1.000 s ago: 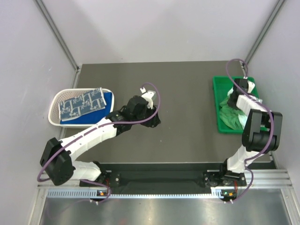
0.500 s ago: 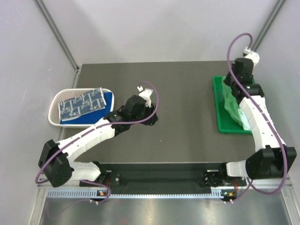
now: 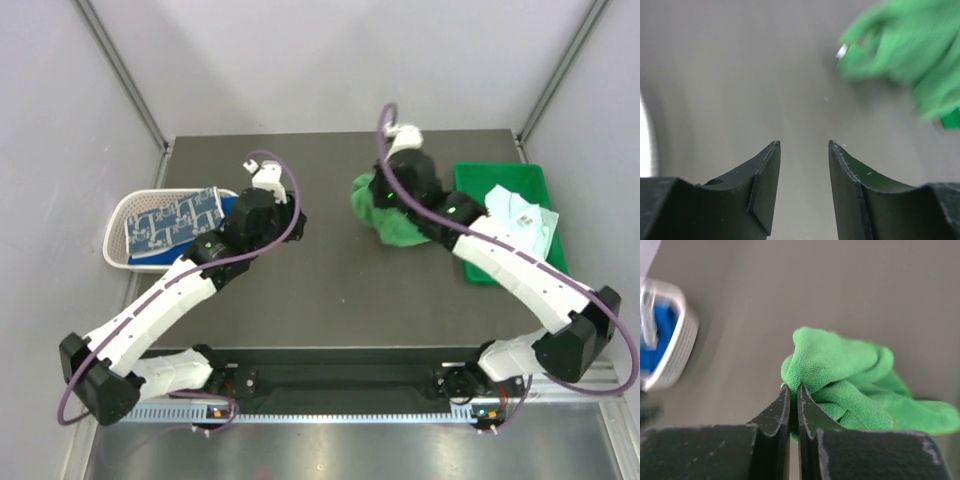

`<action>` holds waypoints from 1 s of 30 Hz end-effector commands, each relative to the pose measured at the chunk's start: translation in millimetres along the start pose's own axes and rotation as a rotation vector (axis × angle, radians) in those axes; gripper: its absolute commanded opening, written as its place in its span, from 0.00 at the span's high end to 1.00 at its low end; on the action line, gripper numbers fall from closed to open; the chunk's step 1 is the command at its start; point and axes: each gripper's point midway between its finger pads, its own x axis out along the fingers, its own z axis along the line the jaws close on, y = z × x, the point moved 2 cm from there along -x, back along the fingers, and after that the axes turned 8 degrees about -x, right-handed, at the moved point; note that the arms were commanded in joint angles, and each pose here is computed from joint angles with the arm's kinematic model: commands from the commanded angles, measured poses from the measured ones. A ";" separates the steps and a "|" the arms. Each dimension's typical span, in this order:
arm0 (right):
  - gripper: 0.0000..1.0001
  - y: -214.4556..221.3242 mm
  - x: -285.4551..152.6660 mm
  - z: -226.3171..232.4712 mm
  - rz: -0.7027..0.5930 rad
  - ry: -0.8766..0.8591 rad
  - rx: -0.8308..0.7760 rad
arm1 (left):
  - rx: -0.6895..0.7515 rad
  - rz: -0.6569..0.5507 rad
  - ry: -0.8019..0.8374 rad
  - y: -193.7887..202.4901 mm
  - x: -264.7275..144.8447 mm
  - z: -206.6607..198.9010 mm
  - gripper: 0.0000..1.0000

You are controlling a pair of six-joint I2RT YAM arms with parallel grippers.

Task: Fold and stack the towels
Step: Move the towel to the center of the board

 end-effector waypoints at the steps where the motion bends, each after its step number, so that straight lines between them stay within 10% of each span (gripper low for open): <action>1: 1.00 37.5 -2.4 70.4 0.036 -0.170 -0.056 | -0.073 -0.086 -0.121 -23.5 -13.0 31.6 0.51; 13: 0.96 197.3 -100.6 226.2 0.206 -0.655 -0.317 | -0.232 0.032 -0.114 7.1 29.3 78.8 0.51; 20: 0.56 234.4 -115.1 188.2 0.290 -0.561 -0.314 | -0.243 0.247 -0.034 58.1 79.7 64.1 0.53; 30: 0.54 215.8 -41.6 62.2 0.328 -0.094 -0.044 | -0.117 0.462 -0.054 108.3 141.6 58.2 0.55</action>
